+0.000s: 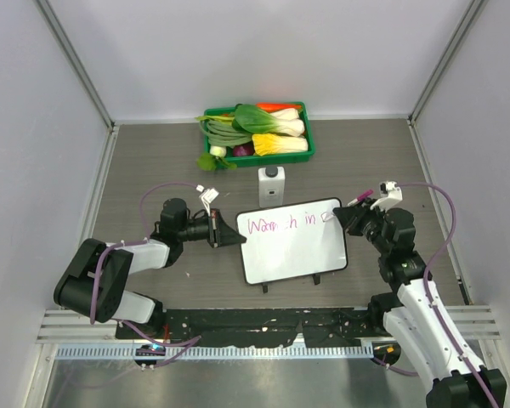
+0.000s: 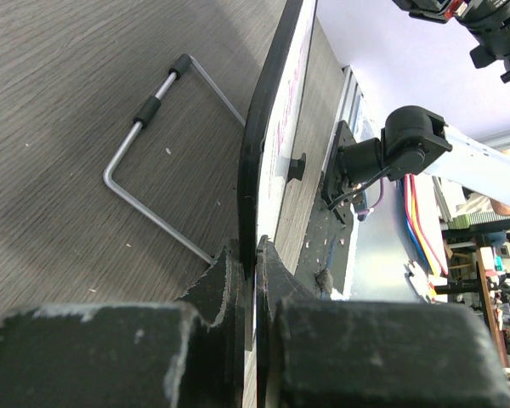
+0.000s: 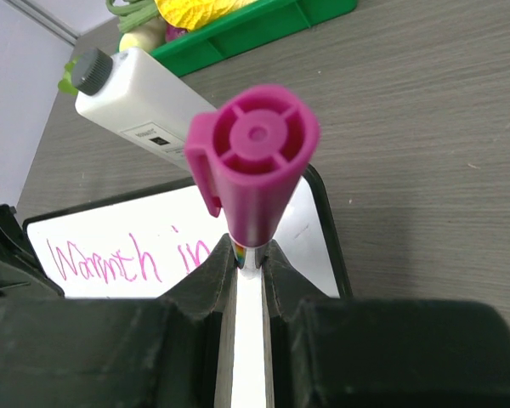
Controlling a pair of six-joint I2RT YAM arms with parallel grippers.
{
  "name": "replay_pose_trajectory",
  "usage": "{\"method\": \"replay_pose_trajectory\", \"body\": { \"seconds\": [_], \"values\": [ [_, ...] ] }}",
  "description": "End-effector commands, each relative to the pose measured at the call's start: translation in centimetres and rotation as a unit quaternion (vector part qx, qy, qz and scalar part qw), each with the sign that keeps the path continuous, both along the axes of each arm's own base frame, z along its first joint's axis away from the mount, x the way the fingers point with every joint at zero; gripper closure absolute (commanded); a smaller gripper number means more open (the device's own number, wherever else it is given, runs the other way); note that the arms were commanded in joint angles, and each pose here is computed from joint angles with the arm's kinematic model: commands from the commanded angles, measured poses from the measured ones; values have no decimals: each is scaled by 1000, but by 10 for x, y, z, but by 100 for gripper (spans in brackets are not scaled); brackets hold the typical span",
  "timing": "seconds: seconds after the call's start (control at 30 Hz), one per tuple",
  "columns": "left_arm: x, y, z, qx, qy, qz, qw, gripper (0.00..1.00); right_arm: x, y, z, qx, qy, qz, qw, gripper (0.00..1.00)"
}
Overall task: Write a sentence on the whiteboard
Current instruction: Write on the whiteboard at the whiteboard stand.
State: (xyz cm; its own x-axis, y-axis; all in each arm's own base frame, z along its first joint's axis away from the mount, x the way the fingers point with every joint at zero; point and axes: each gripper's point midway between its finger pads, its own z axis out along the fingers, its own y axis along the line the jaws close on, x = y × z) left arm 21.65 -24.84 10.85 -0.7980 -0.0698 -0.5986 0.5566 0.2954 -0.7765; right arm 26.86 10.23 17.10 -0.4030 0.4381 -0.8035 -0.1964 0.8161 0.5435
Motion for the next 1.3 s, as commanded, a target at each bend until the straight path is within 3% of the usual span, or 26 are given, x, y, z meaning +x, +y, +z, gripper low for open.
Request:
{"method": "replay_pose_trajectory", "body": {
  "seconds": [0.0,0.77,1.27],
  "values": [
    [10,-1,-1,12,-28,9,999,100,-3,-7,-5,-13,5,-16,1000,99],
    [8,-1,0,12,-31,9,999,100,22,-17,37,4,-61,-64,996,99],
    [8,-1,0,12,-30,8,999,100,11,-15,5,-20,-11,-44,999,99]
  ]
}}
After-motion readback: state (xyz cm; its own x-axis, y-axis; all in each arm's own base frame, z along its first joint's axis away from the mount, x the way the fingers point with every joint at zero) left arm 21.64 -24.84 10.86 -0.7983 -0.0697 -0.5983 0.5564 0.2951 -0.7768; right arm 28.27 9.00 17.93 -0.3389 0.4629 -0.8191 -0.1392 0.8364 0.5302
